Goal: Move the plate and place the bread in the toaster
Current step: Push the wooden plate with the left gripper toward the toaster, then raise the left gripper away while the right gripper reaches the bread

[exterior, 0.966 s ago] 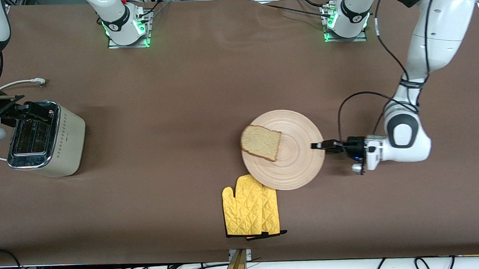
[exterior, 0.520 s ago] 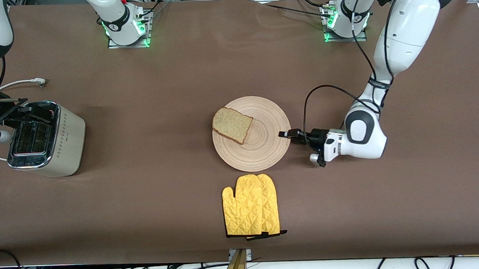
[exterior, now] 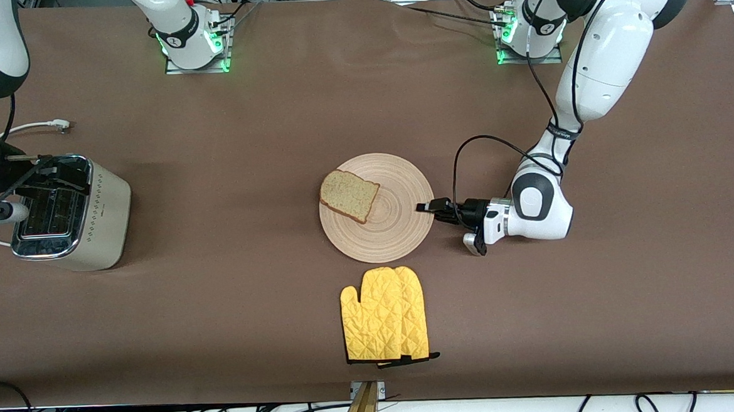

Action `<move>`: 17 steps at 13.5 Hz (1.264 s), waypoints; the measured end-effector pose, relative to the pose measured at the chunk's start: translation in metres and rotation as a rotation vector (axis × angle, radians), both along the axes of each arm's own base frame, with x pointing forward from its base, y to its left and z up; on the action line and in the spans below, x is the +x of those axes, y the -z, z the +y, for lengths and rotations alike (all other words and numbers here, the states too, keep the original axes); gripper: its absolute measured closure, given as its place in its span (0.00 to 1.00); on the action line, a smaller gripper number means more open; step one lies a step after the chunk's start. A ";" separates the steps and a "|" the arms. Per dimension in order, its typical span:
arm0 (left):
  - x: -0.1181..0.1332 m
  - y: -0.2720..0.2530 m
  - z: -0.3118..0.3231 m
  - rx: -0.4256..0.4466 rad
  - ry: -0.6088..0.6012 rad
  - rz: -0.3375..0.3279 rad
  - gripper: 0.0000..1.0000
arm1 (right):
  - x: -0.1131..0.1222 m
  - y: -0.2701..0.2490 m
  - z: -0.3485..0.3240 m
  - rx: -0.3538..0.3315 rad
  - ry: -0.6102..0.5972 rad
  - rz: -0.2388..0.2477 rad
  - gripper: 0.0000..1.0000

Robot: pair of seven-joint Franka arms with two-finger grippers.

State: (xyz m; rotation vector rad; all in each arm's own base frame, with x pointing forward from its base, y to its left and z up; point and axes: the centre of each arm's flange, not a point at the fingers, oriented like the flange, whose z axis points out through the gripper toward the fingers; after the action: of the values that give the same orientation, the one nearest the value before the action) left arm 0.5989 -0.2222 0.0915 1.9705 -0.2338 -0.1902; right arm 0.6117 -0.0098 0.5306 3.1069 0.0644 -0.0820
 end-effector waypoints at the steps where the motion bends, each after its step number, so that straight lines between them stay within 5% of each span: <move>1: 0.003 -0.004 0.003 0.001 0.002 -0.014 0.52 | 0.001 0.005 0.004 0.004 -0.006 0.009 0.00; 6: 0.023 -0.060 0.031 0.171 0.122 -0.104 0.02 | 0.009 0.044 0.048 0.165 -0.012 0.080 0.00; 11: 0.041 -0.144 0.065 0.493 0.199 -0.127 0.00 | 0.012 0.124 0.086 0.483 0.101 0.211 0.00; 17: 0.049 -0.309 0.092 0.940 0.264 -0.240 0.00 | -0.035 0.242 0.170 0.645 0.275 0.249 0.00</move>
State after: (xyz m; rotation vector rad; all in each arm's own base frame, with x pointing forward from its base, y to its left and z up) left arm 0.6480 -0.1306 0.4001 2.8969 -0.6503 -0.2621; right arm 0.5767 0.1599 0.2886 3.6981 -0.4140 -0.5601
